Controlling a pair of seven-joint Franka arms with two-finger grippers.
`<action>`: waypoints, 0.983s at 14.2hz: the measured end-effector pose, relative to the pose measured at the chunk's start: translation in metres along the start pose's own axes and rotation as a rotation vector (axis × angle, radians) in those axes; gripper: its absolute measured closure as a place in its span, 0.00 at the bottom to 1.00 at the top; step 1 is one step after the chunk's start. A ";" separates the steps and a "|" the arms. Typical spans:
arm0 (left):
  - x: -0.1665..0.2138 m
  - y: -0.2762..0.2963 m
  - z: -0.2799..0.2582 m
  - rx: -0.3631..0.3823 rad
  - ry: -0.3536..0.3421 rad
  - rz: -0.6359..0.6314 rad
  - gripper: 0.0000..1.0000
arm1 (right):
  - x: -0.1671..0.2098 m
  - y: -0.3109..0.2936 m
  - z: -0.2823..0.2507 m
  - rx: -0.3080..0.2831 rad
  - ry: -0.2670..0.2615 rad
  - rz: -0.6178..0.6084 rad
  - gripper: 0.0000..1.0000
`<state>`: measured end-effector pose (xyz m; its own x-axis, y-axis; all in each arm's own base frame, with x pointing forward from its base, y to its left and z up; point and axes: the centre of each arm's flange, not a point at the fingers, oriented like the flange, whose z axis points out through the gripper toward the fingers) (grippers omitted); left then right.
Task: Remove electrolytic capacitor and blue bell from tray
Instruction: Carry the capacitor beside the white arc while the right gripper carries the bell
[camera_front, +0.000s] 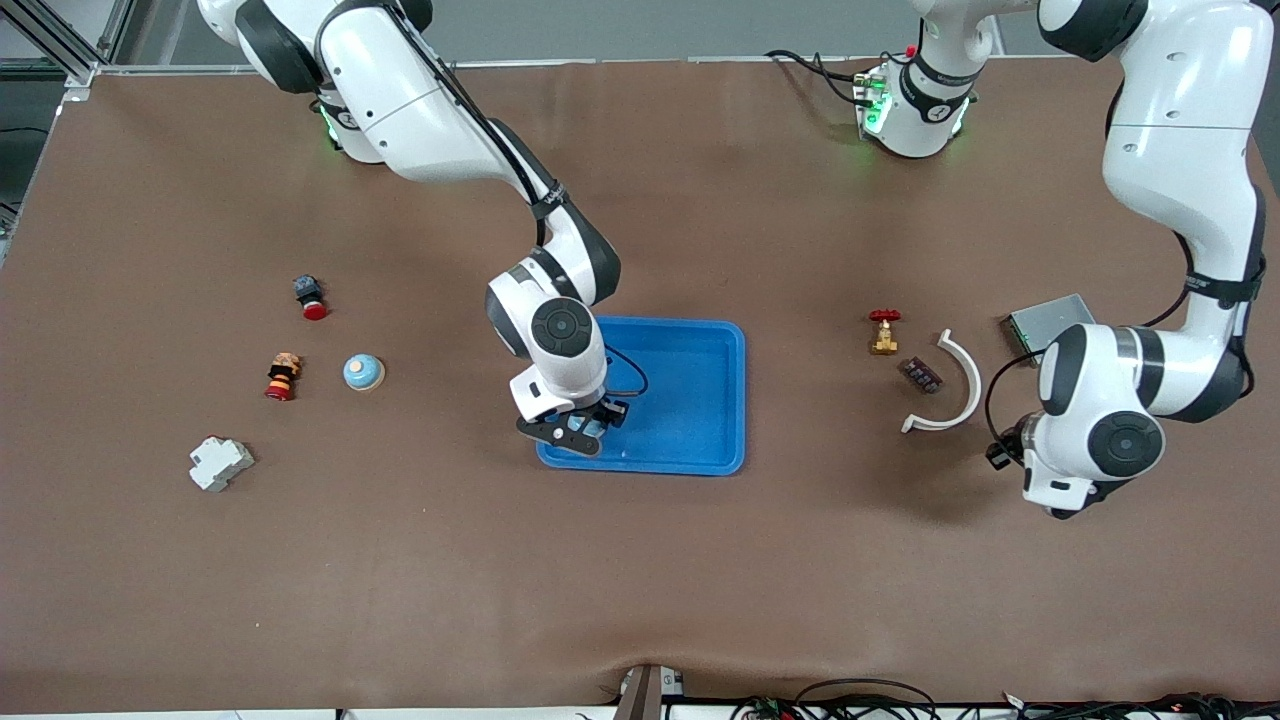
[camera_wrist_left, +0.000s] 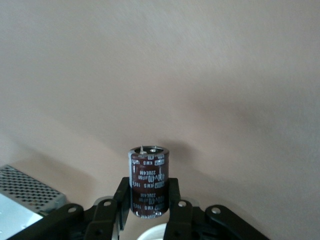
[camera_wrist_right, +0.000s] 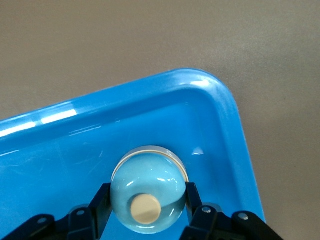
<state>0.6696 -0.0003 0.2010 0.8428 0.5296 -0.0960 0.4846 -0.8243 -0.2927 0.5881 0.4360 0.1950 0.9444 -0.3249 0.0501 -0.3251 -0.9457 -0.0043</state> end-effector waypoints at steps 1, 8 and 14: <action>-0.005 0.008 0.003 0.002 -0.003 0.005 0.67 | 0.000 0.000 -0.001 0.001 0.001 0.007 0.37; -0.011 0.018 0.005 -0.002 -0.004 -0.005 0.44 | 0.011 -0.001 -0.024 -0.036 -0.016 0.039 0.37; -0.010 0.038 -0.043 -0.148 -0.025 -0.053 0.00 | 0.068 0.043 -0.077 -0.061 -0.042 -0.108 0.37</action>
<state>0.6898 -0.0450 0.2316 0.8100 0.5764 -0.1082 0.5590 -0.8146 -0.1545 0.6350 0.3744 0.2755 0.9749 -0.2225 0.0049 -0.2224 -0.9731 0.0594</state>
